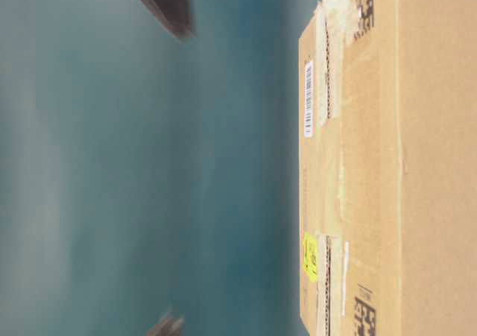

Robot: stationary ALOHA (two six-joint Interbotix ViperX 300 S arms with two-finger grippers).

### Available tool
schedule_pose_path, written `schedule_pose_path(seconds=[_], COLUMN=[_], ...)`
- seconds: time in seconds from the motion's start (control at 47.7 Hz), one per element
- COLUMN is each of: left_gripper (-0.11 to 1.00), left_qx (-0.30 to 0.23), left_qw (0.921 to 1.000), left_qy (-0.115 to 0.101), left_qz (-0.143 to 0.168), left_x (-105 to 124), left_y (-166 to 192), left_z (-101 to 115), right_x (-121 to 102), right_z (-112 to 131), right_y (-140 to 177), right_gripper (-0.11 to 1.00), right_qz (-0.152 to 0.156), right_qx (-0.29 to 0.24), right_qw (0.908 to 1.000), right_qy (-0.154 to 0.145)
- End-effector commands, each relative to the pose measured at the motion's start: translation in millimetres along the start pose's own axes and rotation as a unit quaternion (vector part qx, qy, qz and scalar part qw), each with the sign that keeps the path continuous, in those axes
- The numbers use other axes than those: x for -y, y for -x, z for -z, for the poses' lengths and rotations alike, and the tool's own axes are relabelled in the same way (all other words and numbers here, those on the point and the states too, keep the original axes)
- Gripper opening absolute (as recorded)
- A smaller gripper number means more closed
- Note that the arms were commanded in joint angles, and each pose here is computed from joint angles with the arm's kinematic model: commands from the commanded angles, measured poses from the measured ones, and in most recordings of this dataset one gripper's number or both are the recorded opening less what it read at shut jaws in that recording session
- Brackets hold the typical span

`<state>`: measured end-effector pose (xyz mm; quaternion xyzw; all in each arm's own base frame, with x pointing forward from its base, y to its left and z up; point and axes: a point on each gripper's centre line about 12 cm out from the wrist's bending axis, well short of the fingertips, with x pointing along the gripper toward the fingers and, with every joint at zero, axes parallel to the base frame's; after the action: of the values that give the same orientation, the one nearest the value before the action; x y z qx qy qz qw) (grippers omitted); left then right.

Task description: Apply tape along the seams of the closed cardboard box to seal it securely.

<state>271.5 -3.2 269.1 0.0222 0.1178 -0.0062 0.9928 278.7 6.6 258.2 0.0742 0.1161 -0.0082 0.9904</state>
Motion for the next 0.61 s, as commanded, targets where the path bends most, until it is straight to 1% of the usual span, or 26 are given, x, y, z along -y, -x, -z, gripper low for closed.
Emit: schedule_pose_path(seconds=[0.0,0.126,0.252,0.336,0.42,0.524,0.587], left_gripper=[0.03,0.03,0.03,0.03,0.03,0.03,0.03], left_qx=[0.02,0.019,0.008,0.004,-0.001,-0.005,-0.006], left_qw=[0.9998,0.9998,1.0,1.0,1.0,1.0,1.0], left_qy=[-0.001,-0.001,0.0,-0.002,-0.003,-0.001,0.001], left_qz=[-0.006,-0.006,-0.004,-0.003,-0.003,-0.003,-0.003], left_x=[-4,-4,-3,-2,-1,0,0], left_y=[24,51,70,77,85,92,94], left_z=[-9,-7,7,18,33,50,57], right_x=[0,0,1,5,12,20,23], right_z=[-12,-12,-4,7,21,41,53], right_y=[20,50,71,84,92,99,100], right_gripper=[0.02,0.02,0.02,0.02,0.02,0.02,0.02], right_qz=[-0.004,-0.011,-0.013,-0.008,0.004,0.021,0.026], right_qx=[0.021,0.019,0.01,0.002,-0.005,-0.017,-0.032], right_qw=[0.9998,0.9997,0.9998,0.9999,0.9999,0.9996,0.9991], right_qy=[0.003,0.008,0.013,0.012,0.011,0.006,0.004])
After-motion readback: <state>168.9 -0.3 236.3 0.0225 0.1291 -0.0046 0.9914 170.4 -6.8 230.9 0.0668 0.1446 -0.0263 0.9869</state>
